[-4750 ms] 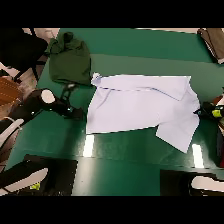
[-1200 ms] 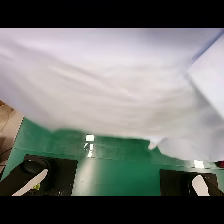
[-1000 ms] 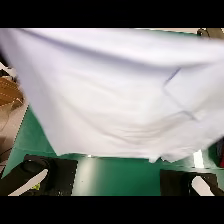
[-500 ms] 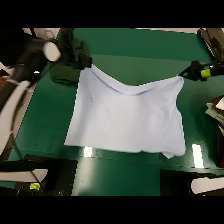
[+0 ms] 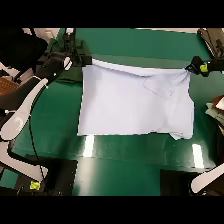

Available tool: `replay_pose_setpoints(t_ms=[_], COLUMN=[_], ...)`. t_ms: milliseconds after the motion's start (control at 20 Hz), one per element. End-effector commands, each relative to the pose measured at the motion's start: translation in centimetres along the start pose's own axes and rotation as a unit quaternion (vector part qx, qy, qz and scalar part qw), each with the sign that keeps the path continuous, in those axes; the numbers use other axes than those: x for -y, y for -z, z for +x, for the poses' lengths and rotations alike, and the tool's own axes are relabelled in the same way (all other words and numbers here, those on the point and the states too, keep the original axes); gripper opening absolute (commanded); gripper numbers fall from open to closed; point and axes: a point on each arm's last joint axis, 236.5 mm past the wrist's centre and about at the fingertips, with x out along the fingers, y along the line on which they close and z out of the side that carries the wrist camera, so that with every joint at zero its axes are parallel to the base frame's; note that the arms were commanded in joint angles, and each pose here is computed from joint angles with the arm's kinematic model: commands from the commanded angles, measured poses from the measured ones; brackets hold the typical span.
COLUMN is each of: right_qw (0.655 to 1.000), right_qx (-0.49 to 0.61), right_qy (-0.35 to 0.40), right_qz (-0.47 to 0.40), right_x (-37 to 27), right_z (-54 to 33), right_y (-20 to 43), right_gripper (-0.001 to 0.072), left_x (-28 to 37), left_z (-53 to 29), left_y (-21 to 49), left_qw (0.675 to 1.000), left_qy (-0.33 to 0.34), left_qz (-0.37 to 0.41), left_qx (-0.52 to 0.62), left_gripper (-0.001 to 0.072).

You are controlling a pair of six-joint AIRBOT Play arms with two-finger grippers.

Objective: Fold the shirts.

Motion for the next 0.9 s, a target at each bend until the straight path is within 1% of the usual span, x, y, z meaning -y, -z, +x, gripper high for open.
replay_pose_setpoints(t_ms=[0, 100, 150, 350, 450, 600, 700, 850], right_qw=[0.998, 0.996, 0.995, 0.990, 0.986, 0.978, 0.974, 0.969], right_qx=[-0.051, -0.070, -0.084, -0.129, -0.151, -0.181, -0.194, -0.223], right_qy=[0.029, 0.035, 0.033, 0.027, 0.041, 0.085, 0.099, 0.101], right_qz=[-0.030, -0.041, -0.044, -0.059, -0.062, -0.062, -0.062, -0.041], right_x=[1.4, 0.9, 0.4, -0.6, -0.1, 1.6, 2.2, 3.2], right_z=[0.0, -1.4, -2.1, -3.2, -2.9, -2.9, -2.7, -1.8], right_y=[2.6, 3.4, 4.0, 6.2, 7.3, 8.7, 9.5, 11.6], right_gripper=[0.0020, 0.0020, 0.0020, 0.0020, 0.0020, 0.0020, 0.0020, 0.0020], left_x=[-3.6, -4.4, -4.1, -1.5, -1.2, -1.3, -1.4, -1.6], left_z=[0.2, -0.1, -0.2, -1.2, -1.8, -2.9, -3.5, -4.3], left_y=[0.7, 2.9, 3.9, 7.9, 9.5, 11.7, 13.1, 15.8], left_qw=[0.999, 0.996, 0.995, 0.985, 0.978, 0.965, 0.957, 0.944], left_qy=[-0.034, -0.047, -0.044, 0.009, 0.016, 0.014, 0.015, 0.020], left_qz=[-0.031, -0.015, -0.008, 0.003, 0.008, 0.010, 0.011, 0.024], left_qx=[-0.021, -0.068, -0.090, -0.174, -0.209, -0.261, -0.288, -0.329], left_gripper=[0.0022, 0.0022, 0.0022, 0.0022, 0.0022, 0.0022, 0.0022, 0.0023])
